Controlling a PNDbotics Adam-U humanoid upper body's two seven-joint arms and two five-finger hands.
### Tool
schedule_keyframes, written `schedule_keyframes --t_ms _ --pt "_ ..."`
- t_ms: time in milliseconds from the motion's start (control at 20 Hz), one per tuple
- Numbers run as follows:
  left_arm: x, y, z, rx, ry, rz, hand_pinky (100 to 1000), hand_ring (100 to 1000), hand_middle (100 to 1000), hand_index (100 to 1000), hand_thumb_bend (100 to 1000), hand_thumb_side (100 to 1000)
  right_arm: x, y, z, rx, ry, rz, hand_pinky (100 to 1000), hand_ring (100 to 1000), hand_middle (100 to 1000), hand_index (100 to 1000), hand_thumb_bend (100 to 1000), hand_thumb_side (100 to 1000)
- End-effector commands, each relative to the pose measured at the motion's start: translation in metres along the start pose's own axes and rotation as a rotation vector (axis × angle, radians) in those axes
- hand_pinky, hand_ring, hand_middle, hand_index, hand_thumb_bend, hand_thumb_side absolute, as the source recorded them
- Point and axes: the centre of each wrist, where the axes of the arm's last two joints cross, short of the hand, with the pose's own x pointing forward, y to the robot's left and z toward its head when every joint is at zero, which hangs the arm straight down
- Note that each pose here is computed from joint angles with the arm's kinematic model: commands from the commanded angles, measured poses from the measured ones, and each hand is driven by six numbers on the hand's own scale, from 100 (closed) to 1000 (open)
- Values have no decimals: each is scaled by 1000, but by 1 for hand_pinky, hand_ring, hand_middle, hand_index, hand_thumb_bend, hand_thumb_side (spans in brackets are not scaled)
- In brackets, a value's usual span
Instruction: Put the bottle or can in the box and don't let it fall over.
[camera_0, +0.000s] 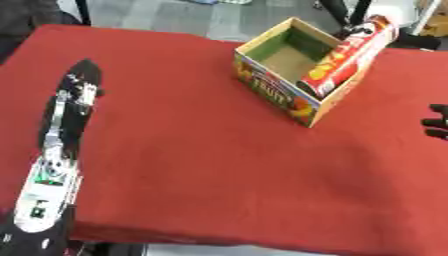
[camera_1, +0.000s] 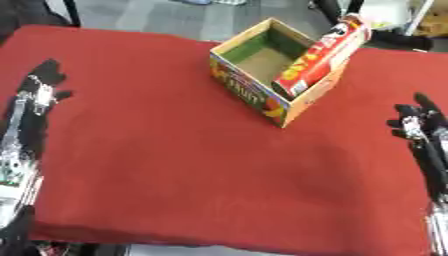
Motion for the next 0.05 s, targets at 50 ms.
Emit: schedule_keyframes --t_ms 50 --pt "4 3 -3 8 -23 4 823 909 904 929 395 782 6 -8 -3 -18 -19 20 768 748 814 1000 100 835"
